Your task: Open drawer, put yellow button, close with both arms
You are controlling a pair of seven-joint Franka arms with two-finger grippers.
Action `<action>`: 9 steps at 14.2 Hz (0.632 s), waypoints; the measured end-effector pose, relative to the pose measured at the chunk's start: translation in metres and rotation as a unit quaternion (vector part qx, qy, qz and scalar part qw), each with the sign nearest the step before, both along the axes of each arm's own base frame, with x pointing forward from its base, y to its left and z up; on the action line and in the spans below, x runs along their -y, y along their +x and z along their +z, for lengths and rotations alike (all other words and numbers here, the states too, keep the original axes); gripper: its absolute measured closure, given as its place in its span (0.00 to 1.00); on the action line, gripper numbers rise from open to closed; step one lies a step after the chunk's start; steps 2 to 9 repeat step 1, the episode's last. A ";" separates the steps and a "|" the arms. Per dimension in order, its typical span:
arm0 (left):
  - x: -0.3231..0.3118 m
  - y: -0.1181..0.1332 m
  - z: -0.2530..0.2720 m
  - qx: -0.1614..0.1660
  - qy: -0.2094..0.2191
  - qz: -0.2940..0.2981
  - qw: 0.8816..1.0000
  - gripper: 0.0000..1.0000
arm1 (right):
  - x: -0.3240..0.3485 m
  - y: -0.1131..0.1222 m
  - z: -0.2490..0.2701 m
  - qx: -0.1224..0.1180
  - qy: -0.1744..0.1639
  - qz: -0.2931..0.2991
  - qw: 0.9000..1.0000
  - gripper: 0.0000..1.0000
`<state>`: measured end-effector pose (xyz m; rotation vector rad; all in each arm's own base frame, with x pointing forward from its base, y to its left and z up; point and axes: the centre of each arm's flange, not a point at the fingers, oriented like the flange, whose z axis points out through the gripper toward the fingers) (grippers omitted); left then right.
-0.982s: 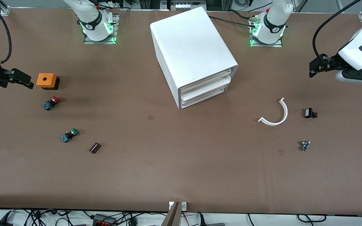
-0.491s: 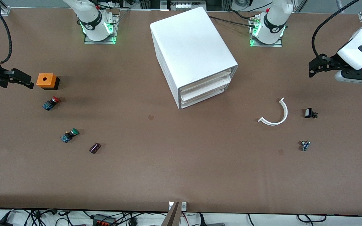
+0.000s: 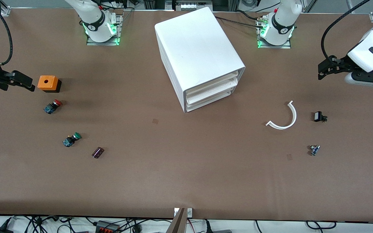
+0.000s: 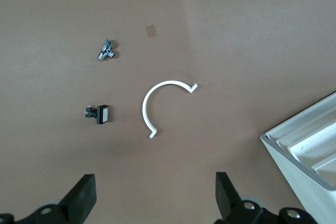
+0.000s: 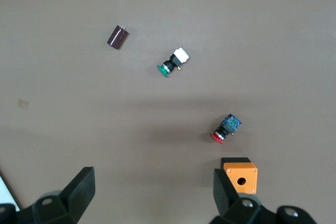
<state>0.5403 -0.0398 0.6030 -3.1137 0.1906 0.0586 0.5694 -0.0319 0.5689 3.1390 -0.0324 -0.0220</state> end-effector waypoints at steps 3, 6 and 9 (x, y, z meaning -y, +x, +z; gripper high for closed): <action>0.000 0.000 0.000 0.000 0.000 0.000 1.000 0.00 | 0.000 0.000 0.000 0.000 0.000 0.000 1.000 0.00; 0.000 0.000 0.000 0.000 0.000 0.000 1.000 0.00 | 0.000 0.000 0.000 0.000 0.000 0.000 1.000 0.00; 0.000 0.000 0.000 0.000 0.000 0.000 1.000 0.00 | 0.000 0.000 0.000 0.000 0.000 0.000 1.000 0.00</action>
